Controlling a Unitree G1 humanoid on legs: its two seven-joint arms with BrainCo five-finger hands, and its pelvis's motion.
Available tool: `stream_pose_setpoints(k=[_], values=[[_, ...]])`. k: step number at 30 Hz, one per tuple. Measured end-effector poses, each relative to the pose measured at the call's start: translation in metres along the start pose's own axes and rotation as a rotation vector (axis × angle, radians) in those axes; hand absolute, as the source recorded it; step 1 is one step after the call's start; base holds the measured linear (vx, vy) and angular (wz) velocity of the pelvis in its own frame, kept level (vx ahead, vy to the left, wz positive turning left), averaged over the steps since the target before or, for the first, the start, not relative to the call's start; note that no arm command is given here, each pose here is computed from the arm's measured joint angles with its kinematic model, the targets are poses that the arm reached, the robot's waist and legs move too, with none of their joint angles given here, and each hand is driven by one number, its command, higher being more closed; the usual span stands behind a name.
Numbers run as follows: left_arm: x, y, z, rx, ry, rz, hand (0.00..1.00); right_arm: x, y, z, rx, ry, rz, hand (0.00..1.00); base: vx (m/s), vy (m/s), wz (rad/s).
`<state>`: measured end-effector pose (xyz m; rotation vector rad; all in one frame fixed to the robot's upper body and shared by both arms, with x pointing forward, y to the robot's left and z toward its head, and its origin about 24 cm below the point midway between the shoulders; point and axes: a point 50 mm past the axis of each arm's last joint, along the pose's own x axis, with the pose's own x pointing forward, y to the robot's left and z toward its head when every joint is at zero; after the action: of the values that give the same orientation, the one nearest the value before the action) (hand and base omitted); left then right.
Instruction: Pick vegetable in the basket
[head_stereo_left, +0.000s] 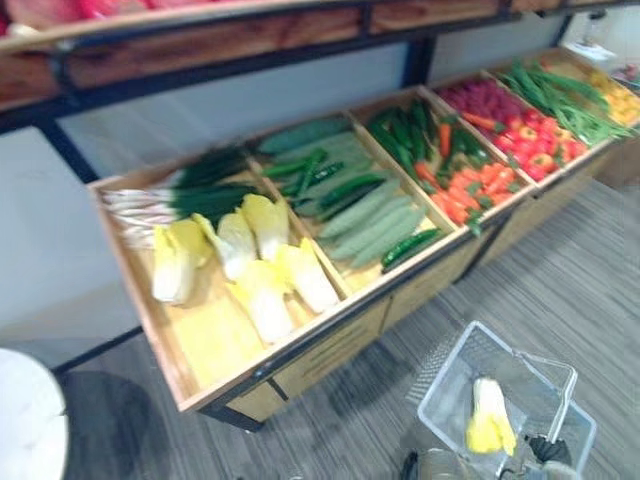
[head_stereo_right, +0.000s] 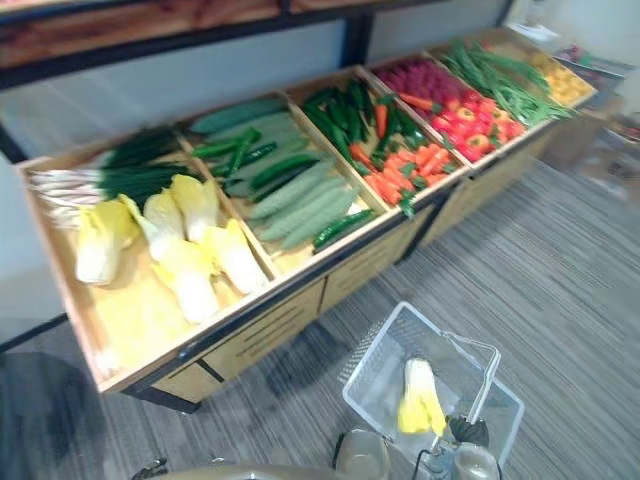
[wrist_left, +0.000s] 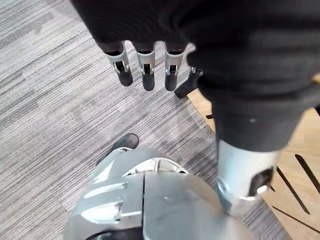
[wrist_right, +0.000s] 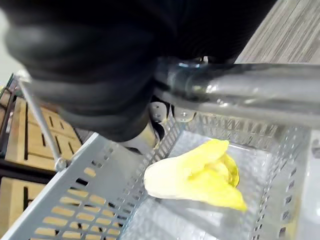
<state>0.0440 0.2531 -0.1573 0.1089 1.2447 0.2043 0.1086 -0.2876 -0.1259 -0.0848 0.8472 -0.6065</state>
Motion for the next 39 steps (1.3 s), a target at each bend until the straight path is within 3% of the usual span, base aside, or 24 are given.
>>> stream_pose_setpoints(k=[4,9,21,26,30,39], values=[[0.000,-0.014,-0.006,-0.028,0.013,-0.035,0.00,0.007,0.007,0.020,-0.012,-0.063,0.023,1.00,-0.23,-0.032,-1.65],[0.000,-0.013,-0.011,-0.064,0.036,-0.021,0.00,0.005,0.033,0.021,-0.103,-0.069,0.122,1.00,-0.04,-0.130,-1.45],[0.005,-0.018,0.019,0.061,-0.036,-0.048,0.00,-0.008,0.012,-0.016,-0.124,0.015,0.031,1.00,-0.10,-0.093,-0.19],[-0.002,-0.045,-0.014,0.029,0.035,-0.106,0.00,0.000,0.024,0.007,-0.126,-0.032,0.071,1.00,-0.12,0.067,-1.77],[-0.003,-0.048,-0.022,0.054,0.065,-0.110,0.00,0.001,0.009,0.000,-0.151,-0.011,0.049,1.00,-0.01,0.178,-1.18],[0.001,-0.040,-0.007,0.105,0.033,-0.086,0.00,-0.005,0.009,-0.018,-0.086,0.048,0.009,1.00,0.00,0.144,-0.23]])
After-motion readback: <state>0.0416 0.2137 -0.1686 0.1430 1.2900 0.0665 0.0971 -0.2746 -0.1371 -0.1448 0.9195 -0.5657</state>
